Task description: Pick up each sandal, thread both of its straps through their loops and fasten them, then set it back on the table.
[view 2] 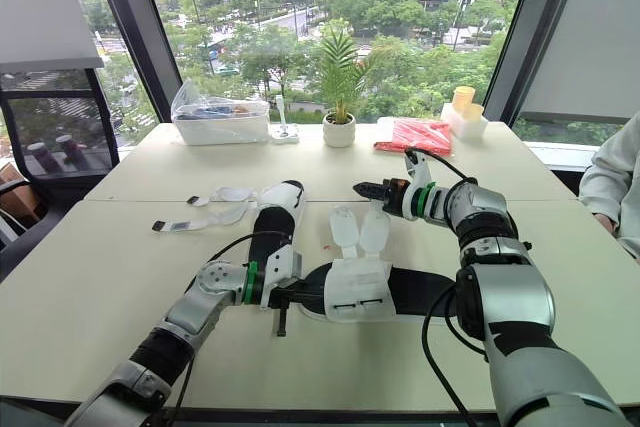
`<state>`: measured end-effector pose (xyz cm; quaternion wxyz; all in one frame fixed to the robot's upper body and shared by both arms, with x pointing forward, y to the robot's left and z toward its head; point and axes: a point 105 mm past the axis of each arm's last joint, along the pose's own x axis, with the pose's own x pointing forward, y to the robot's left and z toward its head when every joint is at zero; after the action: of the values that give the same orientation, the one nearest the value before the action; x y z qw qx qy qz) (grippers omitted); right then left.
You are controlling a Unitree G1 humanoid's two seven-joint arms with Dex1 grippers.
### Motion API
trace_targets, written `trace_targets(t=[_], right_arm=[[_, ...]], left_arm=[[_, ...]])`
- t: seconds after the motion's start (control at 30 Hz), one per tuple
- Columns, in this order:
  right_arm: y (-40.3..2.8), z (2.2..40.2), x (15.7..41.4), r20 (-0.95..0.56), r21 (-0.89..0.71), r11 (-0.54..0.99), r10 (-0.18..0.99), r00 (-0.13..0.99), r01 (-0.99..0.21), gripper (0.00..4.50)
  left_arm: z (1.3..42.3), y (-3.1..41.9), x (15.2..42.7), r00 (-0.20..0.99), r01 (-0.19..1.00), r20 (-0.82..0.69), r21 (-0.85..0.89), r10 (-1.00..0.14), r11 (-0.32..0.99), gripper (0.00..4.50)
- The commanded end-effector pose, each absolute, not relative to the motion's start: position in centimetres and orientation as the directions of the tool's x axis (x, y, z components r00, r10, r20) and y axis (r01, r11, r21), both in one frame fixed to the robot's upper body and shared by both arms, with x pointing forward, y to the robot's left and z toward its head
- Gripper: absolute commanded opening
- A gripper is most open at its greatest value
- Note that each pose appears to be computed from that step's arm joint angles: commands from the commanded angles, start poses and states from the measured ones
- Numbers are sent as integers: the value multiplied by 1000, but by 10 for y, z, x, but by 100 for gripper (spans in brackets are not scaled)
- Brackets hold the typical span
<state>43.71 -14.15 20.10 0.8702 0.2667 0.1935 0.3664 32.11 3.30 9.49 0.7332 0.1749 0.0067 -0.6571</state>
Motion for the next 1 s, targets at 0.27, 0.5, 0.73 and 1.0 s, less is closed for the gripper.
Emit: trace_targets(t=[0.27,0.5,0.73,1.0], right_arm=[[-138,240,416,-60,450,514,833,550,-730,3],[-108,216,326,-101,-444,405,864,494,-799,3],[-98,167,265,-125,-967,-22,908,399,-253,3],[-109,122,264,-206,-978,-201,918,338,-50,28]], left_arm=[[101,28,318,134,963,-219,260,-967,75,0],[99,27,316,122,966,-222,250,-967,65,0],[96,26,313,109,970,-227,237,-968,54,0],[96,24,314,111,971,-226,232,-968,57,0]])
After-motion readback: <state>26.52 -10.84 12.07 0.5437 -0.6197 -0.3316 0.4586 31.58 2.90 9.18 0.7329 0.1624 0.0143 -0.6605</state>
